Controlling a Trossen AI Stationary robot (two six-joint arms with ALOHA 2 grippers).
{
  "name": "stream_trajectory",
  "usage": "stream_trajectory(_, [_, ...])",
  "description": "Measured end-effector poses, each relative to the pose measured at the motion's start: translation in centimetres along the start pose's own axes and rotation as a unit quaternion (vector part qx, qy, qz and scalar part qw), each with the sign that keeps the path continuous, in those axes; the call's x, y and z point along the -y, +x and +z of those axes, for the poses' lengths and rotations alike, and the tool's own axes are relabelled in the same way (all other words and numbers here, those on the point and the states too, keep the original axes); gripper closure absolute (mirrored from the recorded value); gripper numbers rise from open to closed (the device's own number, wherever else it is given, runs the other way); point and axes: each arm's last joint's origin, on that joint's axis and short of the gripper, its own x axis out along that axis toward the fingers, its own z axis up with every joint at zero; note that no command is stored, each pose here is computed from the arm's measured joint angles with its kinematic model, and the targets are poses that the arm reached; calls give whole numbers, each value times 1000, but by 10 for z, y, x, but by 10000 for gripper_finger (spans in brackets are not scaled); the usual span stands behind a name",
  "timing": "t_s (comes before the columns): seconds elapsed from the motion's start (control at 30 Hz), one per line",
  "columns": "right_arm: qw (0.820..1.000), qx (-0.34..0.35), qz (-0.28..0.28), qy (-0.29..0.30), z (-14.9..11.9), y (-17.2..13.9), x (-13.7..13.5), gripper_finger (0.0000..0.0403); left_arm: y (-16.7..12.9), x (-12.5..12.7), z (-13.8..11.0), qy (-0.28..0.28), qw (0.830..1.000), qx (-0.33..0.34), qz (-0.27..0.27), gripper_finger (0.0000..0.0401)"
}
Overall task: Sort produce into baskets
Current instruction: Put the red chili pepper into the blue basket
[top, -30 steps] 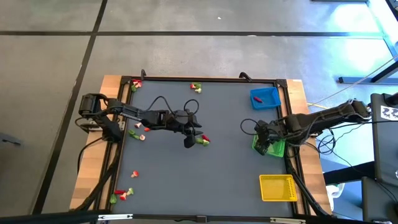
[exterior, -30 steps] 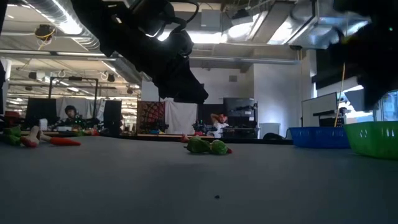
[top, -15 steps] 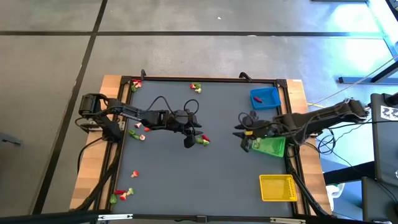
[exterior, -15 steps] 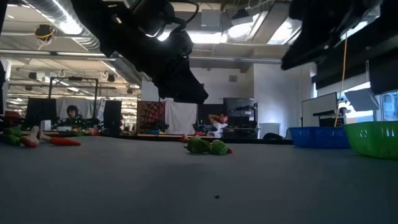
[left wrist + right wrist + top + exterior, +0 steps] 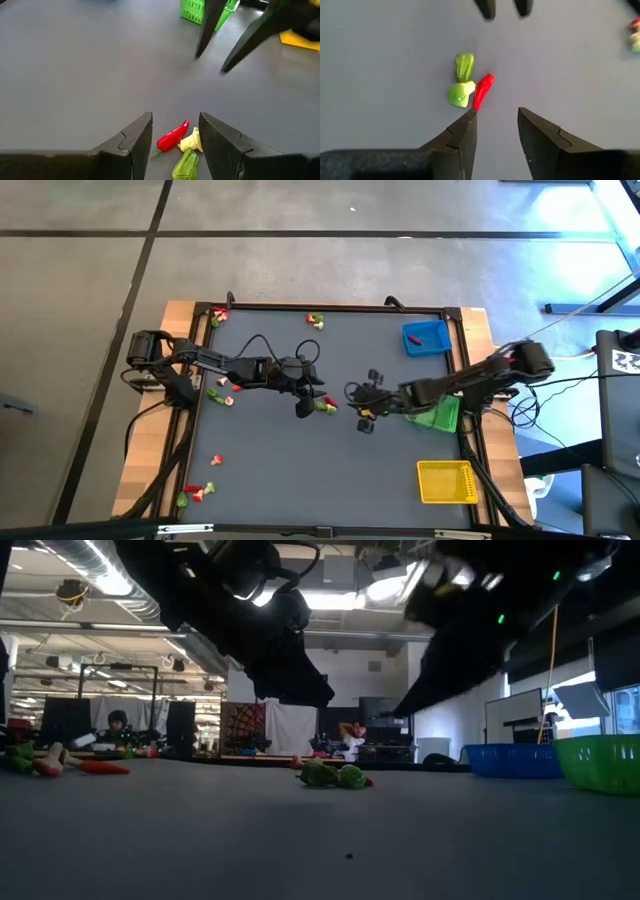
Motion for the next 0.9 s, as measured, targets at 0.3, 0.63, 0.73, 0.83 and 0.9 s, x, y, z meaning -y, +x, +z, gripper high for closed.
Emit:
stream_trajectory(0.3, [1000,-4,6,26,-12,46,7,260,0,0,0,1,1000,0,0,244])
stream_trajectory(0.63, [998,28,31,49,-15,70,10,260,0,0,0,2,1000,0,0,244])
stream_trajectory(0.73, [997,32,45,50,-17,75,7,260,0,0,0,3,1000,-1,0,244])
stream_trajectory(0.83, [998,25,42,48,-22,79,7,260,0,0,-1,3,1000,-1,0,244])
stream_trajectory(0.9, [998,19,36,47,-25,83,6,260,0,0,-1,3,1000,-1,0,244])
